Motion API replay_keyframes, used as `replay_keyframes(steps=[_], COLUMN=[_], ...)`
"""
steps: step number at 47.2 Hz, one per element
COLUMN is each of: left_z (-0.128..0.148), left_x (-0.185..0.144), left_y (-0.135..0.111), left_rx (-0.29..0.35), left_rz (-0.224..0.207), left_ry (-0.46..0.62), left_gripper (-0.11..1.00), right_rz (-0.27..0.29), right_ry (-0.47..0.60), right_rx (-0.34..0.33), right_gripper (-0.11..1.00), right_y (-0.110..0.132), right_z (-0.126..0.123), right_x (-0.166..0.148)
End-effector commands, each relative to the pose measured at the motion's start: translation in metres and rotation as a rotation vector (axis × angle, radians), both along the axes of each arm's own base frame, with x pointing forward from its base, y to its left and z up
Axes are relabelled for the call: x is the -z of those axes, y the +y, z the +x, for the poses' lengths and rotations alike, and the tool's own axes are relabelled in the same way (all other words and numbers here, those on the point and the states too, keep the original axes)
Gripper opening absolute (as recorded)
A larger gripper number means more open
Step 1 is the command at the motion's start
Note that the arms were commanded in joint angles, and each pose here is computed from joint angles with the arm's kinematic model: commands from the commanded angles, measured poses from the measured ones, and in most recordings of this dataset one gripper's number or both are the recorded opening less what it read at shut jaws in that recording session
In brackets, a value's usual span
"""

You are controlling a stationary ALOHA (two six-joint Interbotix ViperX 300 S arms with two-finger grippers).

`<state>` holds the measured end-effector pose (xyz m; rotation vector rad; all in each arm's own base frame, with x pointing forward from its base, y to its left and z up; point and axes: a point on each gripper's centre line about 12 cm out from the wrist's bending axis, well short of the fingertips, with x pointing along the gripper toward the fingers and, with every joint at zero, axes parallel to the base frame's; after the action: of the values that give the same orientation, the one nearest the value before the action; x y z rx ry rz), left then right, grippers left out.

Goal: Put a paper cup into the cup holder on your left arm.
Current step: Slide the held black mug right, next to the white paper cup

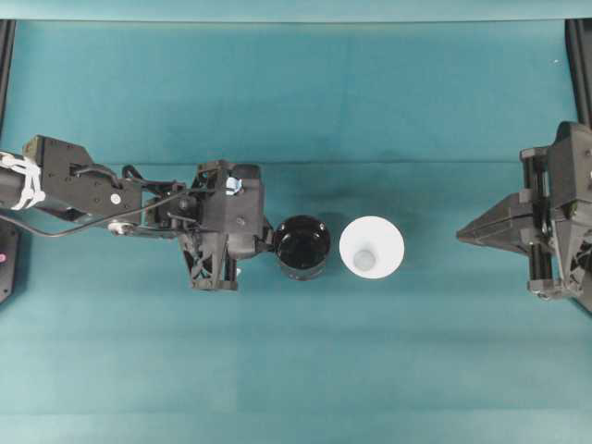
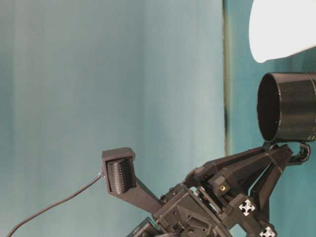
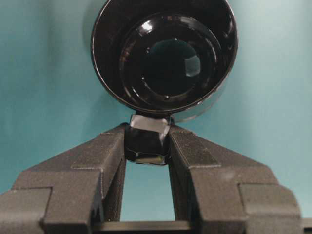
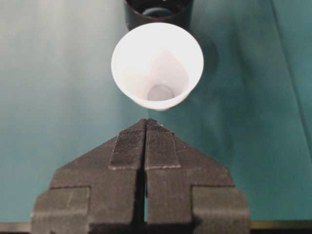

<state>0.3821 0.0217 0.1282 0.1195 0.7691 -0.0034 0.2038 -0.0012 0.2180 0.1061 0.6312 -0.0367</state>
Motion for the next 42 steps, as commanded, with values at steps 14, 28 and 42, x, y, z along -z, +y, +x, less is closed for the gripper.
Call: replay_keyframes(steps=[14,28,42], left_z=[0.0069,0.0086,0.0095], left_x=[-0.0024,0.0011,0.0004], left_y=[0.001,0.0012,-0.0005], left_rx=[-0.004,-0.005,0.008], left_rz=[-0.001,-0.004,0.004], left_ry=[-0.014,0.041,0.032], left_gripper=[0.3,0.3,0.3], right_rz=[0.007,0.007,0.007], right_ry=[-0.032,-0.04,-0.037], right_rx=[0.005,0.007,0.005], right_gripper=[-0.02,-0.02,-0.02], right_y=[0.0,-0.0003,0.0], right_z=[0.0049,0.0063,0.0061], right_x=[-0.0103,-0.0131,-0.0128])
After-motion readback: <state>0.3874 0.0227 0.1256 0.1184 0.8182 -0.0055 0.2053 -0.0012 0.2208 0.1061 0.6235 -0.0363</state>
